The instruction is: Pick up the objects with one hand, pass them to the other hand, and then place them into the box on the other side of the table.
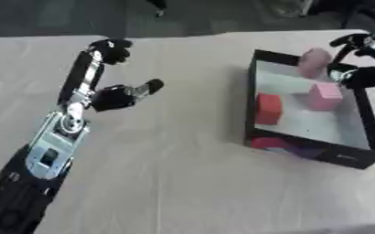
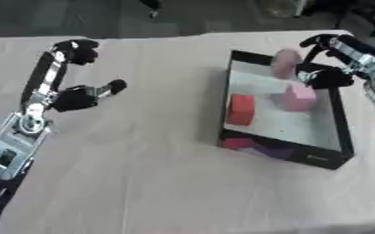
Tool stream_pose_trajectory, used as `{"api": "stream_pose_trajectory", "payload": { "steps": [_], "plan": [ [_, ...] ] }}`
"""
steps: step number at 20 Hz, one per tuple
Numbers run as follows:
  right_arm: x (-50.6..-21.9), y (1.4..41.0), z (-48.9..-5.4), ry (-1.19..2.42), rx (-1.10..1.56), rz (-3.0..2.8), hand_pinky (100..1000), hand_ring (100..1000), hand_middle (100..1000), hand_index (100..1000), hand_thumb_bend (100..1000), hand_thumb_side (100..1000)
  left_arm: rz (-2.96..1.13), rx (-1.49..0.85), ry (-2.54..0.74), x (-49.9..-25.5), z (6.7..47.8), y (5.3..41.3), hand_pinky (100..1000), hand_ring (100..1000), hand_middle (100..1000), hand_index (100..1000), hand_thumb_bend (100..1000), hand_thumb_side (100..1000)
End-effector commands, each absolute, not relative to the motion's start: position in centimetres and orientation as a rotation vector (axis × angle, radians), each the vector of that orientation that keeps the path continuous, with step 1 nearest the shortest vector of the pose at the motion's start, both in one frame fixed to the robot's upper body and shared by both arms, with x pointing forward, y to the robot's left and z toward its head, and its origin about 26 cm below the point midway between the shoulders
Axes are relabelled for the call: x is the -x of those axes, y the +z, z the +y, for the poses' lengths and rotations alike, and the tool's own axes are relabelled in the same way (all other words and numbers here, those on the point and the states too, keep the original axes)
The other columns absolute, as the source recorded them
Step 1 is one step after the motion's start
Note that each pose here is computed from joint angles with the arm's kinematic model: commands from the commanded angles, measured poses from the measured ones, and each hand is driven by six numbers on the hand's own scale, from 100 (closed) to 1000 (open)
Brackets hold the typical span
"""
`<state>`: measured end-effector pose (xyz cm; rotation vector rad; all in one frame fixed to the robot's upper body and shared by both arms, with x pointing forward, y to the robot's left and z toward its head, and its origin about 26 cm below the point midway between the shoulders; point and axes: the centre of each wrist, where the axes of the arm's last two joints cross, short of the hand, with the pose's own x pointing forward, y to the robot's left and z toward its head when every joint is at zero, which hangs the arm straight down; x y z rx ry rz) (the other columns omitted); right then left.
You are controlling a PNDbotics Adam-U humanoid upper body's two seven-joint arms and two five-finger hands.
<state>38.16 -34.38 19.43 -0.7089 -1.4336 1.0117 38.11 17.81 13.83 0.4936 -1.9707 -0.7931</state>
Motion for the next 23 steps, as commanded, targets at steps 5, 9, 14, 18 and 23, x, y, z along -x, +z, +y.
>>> {"api": "stream_pose_trajectory", "payload": {
  "steps": [5, 9, 14, 18, 23],
  "plan": [
    [-38.2, 19.9, -36.3, 0.980, 0.806, -1.427, 991, 1000, 839, 1000, 100, 796, -2.001, -0.504, -0.790, -38.2, 18.1, 15.1, 728, 657, 618, 793, 754, 469],
    [-38.2, 19.7, -36.8, 0.918, 0.796, -1.448, 1000, 1000, 844, 1000, 100, 763, -2.000, -0.512, -0.779, -38.1, 18.3, 15.1, 726, 656, 617, 793, 752, 470],
    [-37.7, 20.6, -36.2, 0.723, 0.594, -1.620, 1000, 1000, 828, 1000, 100, 716, -2.011, -0.525, -0.709, -38.1, 19.1, 15.6, 721, 648, 612, 793, 726, 481],
    [-36.4, 22.1, -35.5, 0.517, 0.428, -1.824, 1000, 1000, 802, 1000, 100, 612, -2.037, -0.552, -0.579, -37.9, 21.3, 17.0, 720, 642, 619, 799, 672, 509],
    [-34.9, 23.0, -34.6, 0.355, 0.302, -1.935, 1000, 1000, 795, 1000, 100, 586, -2.061, -0.536, -0.413, -37.1, 24.4, 18.7, 726, 646, 649, 808, 559, 560]
  ]
}}
